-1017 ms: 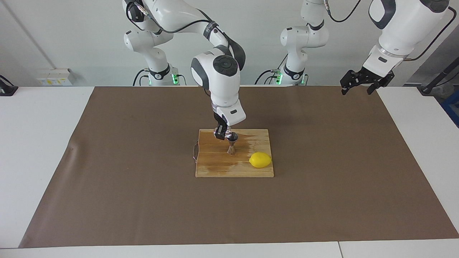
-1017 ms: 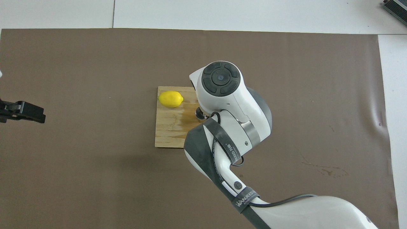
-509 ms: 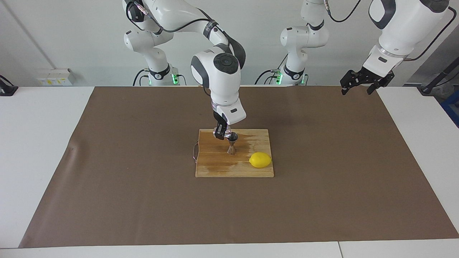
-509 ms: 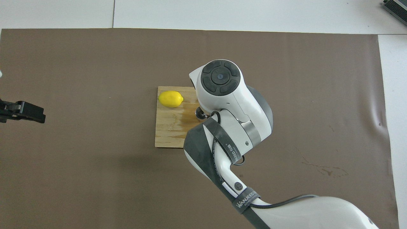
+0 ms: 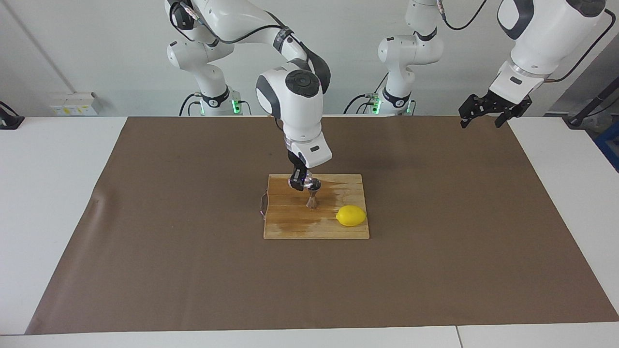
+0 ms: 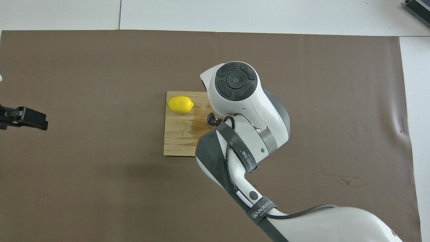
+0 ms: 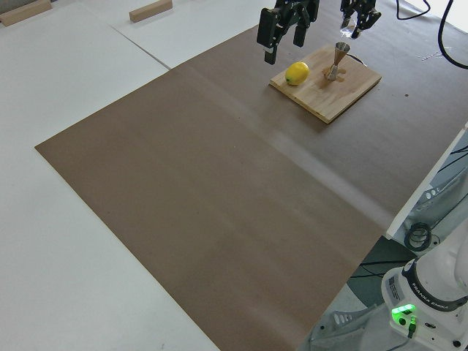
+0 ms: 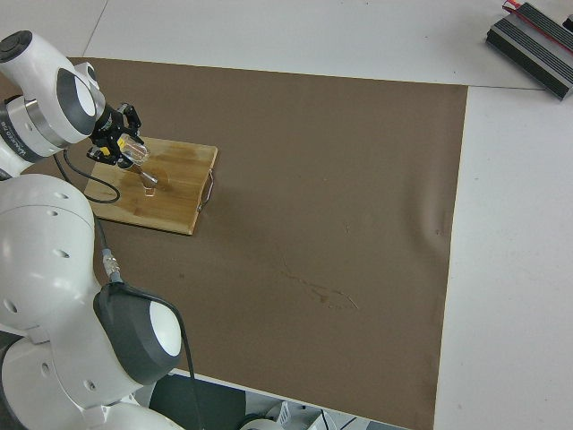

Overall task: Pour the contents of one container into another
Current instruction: 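Turn the glass cup upright and carry it away from the board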

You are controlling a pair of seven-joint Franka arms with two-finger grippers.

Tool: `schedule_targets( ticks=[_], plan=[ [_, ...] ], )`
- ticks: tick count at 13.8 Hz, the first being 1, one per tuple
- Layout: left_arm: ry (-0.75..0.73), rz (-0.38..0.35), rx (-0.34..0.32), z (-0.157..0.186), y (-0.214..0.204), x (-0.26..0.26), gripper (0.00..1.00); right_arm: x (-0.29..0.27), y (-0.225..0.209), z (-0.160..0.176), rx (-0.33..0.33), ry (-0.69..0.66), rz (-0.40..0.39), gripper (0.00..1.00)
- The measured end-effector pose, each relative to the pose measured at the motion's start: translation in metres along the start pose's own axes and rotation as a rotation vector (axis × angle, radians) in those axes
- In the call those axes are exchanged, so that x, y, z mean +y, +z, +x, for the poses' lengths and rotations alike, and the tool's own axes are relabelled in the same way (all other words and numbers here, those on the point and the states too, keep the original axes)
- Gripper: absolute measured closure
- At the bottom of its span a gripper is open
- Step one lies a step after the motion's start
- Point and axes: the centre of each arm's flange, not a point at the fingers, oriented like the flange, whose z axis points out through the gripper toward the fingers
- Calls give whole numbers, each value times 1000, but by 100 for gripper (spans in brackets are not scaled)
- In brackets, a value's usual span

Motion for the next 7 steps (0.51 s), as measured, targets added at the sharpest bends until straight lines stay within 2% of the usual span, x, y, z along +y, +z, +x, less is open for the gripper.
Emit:
schedule_targets(
  ticks=[3, 7],
  plan=[
    [0, 0, 0, 0, 0, 0, 0, 34, -19, -38, 117, 36, 29, 51],
    [0, 0, 0, 0, 0, 0, 0, 76, -33, -127, 289, 31, 74, 51]
  ],
)
